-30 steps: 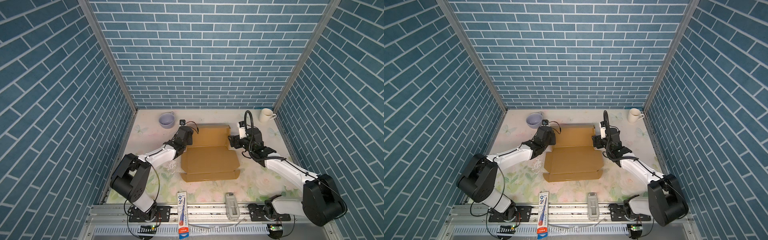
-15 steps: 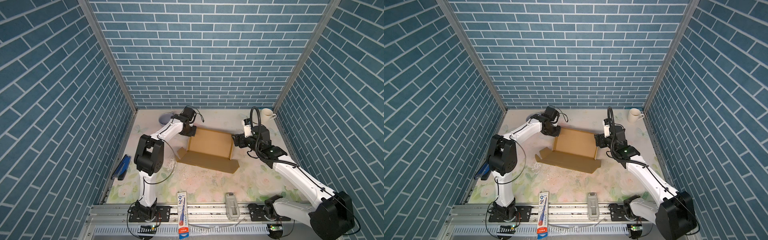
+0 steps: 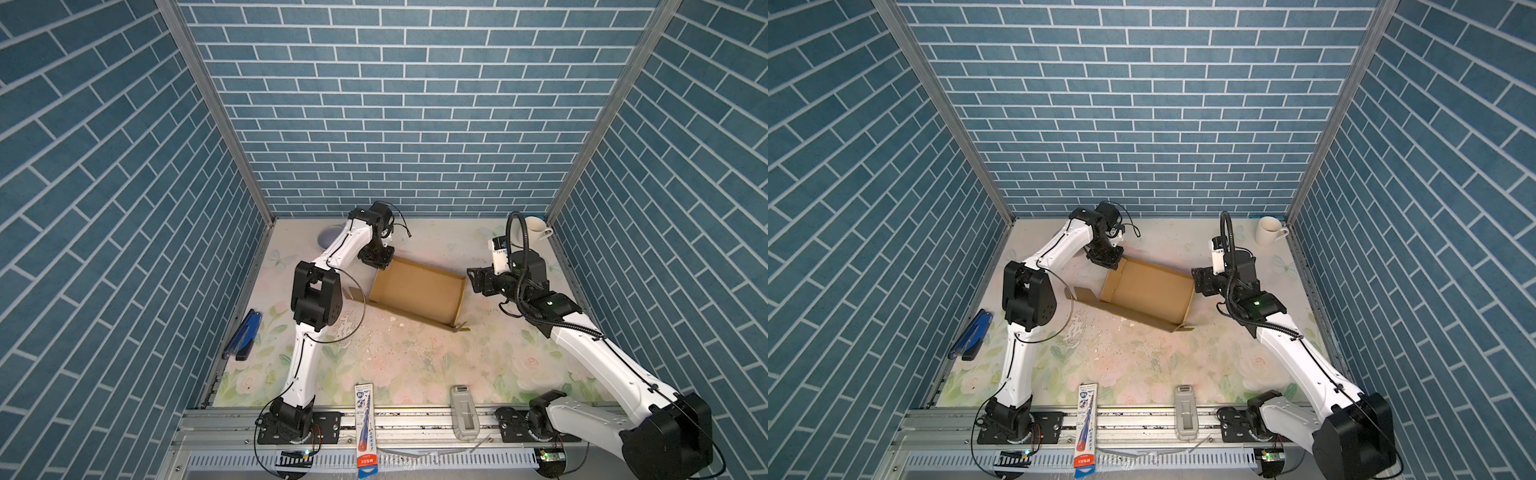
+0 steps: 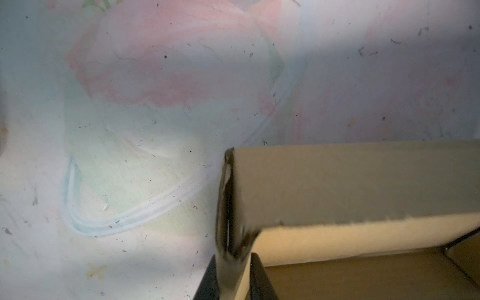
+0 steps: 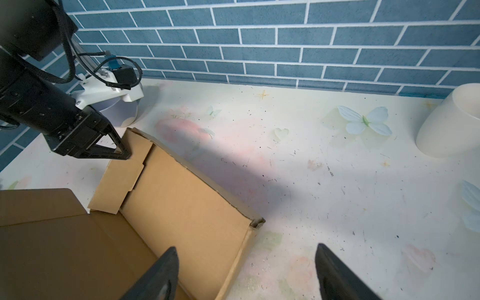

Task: Assemble paper box
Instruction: Turn over the paper box at the center of the table, then rotate the paper box at the center of the table.

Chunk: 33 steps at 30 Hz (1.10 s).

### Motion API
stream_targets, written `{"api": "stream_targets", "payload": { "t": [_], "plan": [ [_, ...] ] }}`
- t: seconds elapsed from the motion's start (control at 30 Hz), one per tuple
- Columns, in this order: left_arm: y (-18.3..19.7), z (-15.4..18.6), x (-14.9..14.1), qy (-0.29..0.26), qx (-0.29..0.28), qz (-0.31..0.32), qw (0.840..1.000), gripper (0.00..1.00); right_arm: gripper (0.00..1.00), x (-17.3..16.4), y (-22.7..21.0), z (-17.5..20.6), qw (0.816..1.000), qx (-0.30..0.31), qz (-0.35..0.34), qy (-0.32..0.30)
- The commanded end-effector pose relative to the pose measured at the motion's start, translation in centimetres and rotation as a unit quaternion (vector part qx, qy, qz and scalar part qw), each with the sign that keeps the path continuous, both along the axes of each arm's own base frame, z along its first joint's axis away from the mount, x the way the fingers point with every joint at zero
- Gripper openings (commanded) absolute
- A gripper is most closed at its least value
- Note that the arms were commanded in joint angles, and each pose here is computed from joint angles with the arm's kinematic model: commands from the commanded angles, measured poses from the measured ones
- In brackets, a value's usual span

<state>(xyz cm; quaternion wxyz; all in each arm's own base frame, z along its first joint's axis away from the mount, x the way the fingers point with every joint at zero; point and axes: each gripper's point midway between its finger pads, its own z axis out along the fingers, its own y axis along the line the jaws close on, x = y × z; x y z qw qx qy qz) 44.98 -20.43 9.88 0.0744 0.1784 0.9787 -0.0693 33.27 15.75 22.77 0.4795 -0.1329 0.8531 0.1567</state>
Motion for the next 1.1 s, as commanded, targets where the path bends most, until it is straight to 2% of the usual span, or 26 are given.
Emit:
{"api": "stream_targets", "payload": {
  "t": [0.0, 0.3, 0.4, 0.53, 0.67, 0.73, 0.83, 0.97, 1.07],
  "plan": [
    [0.9, 0.4, -0.8, 0.029, 0.012, -0.006, 0.999, 0.28, 0.82, -0.1, 0.0, 2.0, 1.000, 0.021, -0.002, -0.012],
    [1.1, 1.2, 1.2, 0.013, 0.004, 0.001, 1.000, 0.35, 0.82, -0.1, 0.2, 1.6, 1.000, 0.017, 0.008, -0.009],
    [1.3, 2.8, 2.7, -0.021, 0.002, 0.008, 1.000, 0.38, 0.82, 0.3, 0.1, 1.5, 1.000, 0.012, 0.005, -0.006],
    [1.5, 9.4, 5.3, -0.114, -0.046, 0.042, 0.992, 0.40, 0.82, 0.9, -1.0, 1.9, 0.999, 0.016, -0.024, -0.014],
    [1.7, 18.1, 5.6, -0.218, -0.095, 0.073, 0.969, 0.42, 0.82, 2.1, -2.6, 2.4, 0.998, 0.035, -0.055, -0.010],
    [2.1, 21.4, 4.6, -0.257, -0.106, 0.084, 0.957, 0.43, 0.82, 2.8, -3.1, 2.4, 0.997, 0.039, -0.063, -0.006],
    [2.4, 23.7, 1.7, -0.290, -0.109, 0.097, 0.946, 0.42, 0.79, 4.7, -4.0, 1.4, 0.996, 0.035, -0.077, 0.011],
    [3.3, 22.5, -4.1, -0.314, -0.108, 0.130, 0.934, 0.40, 0.69, 7.8, -3.8, -1.2, 0.996, 0.049, -0.067, 0.045],
    [4.9, 19.4, -8.7, -0.311, -0.126, 0.180, 0.925, 0.37, 0.52, 10.2, -3.7, -3.2, 0.993, 0.065, -0.064, 0.072]
  ]
}}
